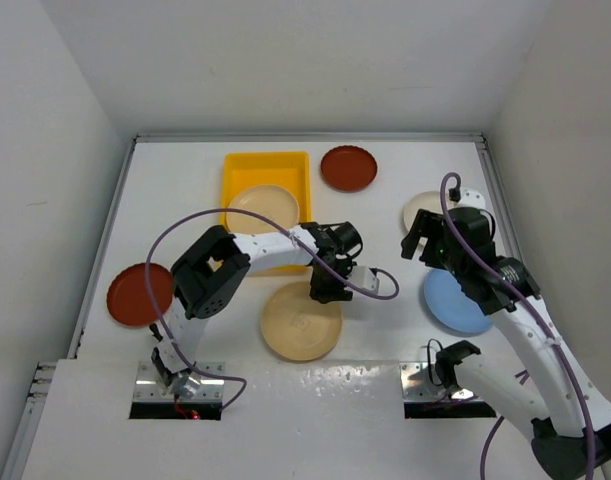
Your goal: Place the plates into the plastic bin on the countertop
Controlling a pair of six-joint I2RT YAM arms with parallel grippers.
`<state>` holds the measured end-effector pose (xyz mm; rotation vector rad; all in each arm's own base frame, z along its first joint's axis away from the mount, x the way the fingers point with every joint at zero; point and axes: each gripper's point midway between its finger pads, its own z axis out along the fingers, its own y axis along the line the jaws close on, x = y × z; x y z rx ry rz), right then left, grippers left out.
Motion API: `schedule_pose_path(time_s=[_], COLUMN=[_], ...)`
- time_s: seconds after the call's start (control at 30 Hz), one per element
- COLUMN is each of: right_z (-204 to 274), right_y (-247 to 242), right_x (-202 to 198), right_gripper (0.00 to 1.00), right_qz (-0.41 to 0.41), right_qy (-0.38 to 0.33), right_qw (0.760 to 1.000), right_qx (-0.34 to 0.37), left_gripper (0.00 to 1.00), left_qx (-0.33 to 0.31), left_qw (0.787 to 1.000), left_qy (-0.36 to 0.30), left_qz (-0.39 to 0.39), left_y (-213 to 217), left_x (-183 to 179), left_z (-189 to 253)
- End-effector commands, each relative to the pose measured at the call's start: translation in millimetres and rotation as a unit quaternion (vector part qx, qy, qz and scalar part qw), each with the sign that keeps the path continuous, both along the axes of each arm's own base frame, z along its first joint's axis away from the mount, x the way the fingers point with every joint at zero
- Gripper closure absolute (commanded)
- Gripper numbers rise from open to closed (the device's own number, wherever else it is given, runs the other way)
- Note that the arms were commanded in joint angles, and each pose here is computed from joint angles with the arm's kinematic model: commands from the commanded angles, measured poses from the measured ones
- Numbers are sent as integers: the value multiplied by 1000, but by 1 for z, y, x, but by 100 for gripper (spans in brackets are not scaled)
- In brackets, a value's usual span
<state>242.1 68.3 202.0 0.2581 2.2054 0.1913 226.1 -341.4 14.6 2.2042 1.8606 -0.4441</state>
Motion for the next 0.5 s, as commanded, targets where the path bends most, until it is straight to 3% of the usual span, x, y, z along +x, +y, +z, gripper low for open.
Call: schedule_pose_path(time_s=[0.0,0.2,0.27,0.3,0.47], right_z=[6,14,14,15,22], right_y=[-4,-10,-12,-13,-19], right_x=[-2,-5,-6,-6,-8], right_gripper=[18,18,18,18,19], right_qz=[-12,-18,-20,-23,-40], right_qy=[-6,-18,-20,-23,-39], right_qw=[1000,1000,1000,999,998], right_qx=[0,-5,-9,-11,-3], left_gripper=[47,75,96,100,100], left_qx=[-7,4,1,-3,-47], left_qw=[999,999,1000,1000,997], left_qy=[-13,4,4,3,28], left_qz=[-28,-34,-24,-16,51], left_y=[-9,-6,-7,-8,-22], left_x=[0,-9,-9,-9,1], left_z=[-8,-21,-17,-12,31])
